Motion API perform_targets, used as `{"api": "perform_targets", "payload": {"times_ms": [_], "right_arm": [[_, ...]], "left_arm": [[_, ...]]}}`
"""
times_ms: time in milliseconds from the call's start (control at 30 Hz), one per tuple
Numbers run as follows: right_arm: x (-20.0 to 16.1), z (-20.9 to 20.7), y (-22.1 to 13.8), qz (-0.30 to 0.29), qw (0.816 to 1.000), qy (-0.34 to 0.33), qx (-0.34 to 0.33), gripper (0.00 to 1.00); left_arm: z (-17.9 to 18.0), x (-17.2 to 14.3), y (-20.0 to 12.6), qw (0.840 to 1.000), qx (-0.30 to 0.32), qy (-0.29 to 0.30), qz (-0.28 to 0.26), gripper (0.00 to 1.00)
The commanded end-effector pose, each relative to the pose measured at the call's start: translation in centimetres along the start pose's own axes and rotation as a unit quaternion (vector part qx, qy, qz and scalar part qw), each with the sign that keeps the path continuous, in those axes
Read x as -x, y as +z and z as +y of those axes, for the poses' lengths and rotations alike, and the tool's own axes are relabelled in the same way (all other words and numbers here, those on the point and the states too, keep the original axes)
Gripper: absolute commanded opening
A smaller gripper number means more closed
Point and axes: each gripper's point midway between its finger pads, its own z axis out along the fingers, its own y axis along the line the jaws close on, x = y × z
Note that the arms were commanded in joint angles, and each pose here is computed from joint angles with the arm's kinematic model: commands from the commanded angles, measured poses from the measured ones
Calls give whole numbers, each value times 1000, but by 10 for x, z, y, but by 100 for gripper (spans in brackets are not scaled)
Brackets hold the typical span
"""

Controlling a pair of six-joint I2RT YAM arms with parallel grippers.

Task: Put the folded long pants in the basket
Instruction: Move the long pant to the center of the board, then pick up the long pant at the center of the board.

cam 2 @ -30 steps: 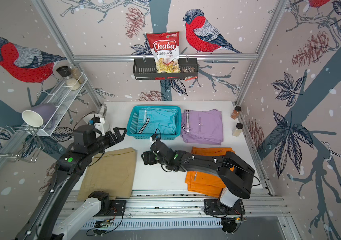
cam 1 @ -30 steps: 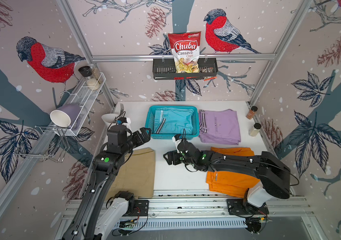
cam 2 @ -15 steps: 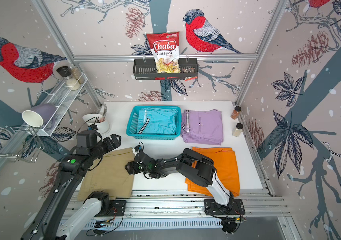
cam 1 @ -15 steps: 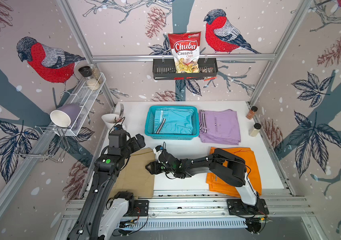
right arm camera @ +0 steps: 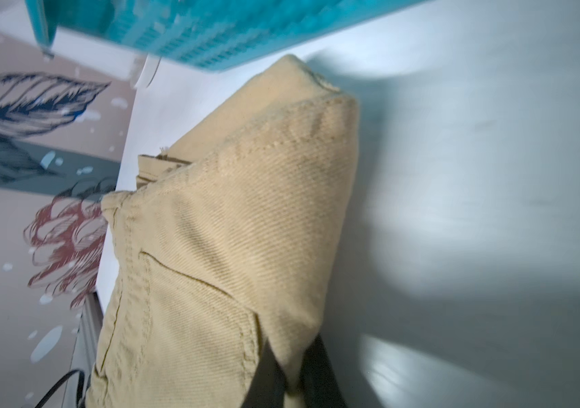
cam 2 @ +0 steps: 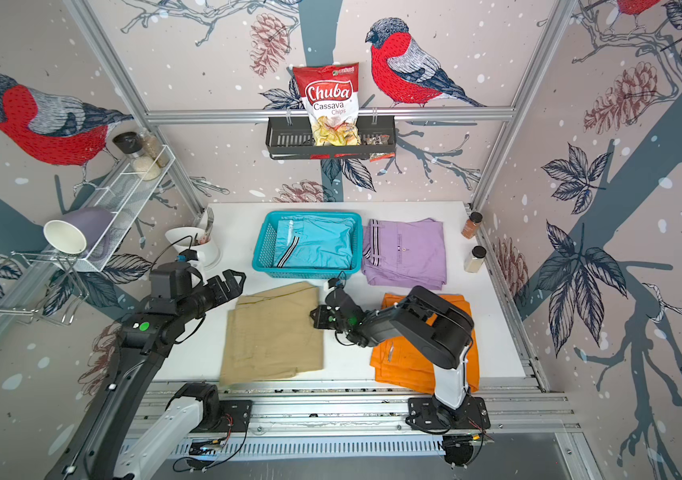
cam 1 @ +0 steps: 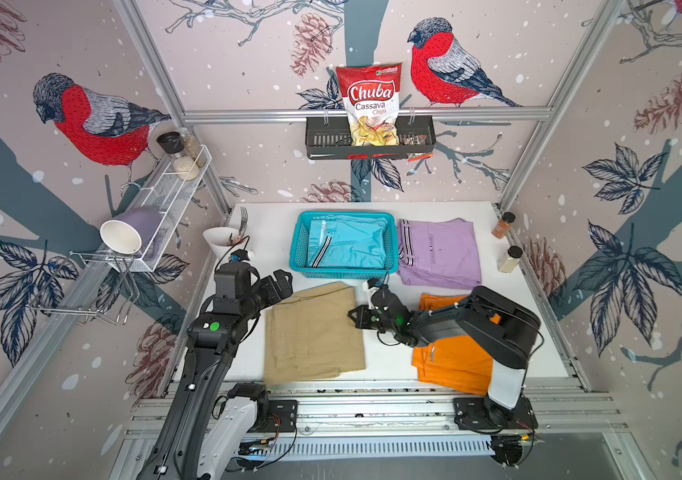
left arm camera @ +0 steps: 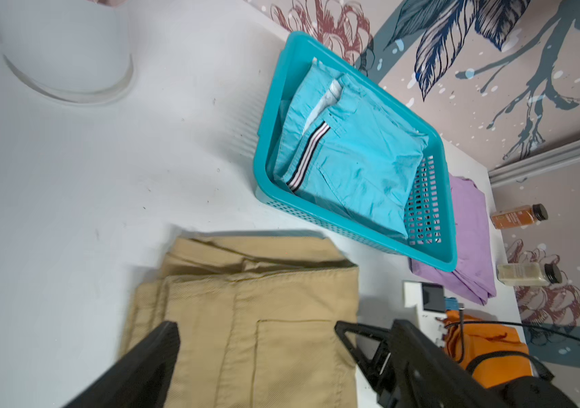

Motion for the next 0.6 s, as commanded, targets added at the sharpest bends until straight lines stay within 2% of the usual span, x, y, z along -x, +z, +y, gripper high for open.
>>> {"api": "perform_targets", "payload": {"times_ms": [0, 200, 367, 500, 567], "right_arm": [[11, -20, -25, -16, 999, -28, -29, 0], [26, -55, -71, -46, 995, -37, -86, 0], [21, -61, -75, -38, 993, -49, -99, 0], [18, -66, -69, -30, 993, -48, -104, 0], [18, -66, -68, -32, 993, -46, -104, 0]], "left_arm": [[-14, -7, 9, 999, -45, -4, 23, 97], [-19, -41, 35, 988, -117, -78, 62, 96], [10, -51, 54, 993, -47, -79, 72, 96], [14, -80, 73, 988, -56, -95, 110, 96], [22, -91, 80, 988, -24, -91, 119, 96]]}}
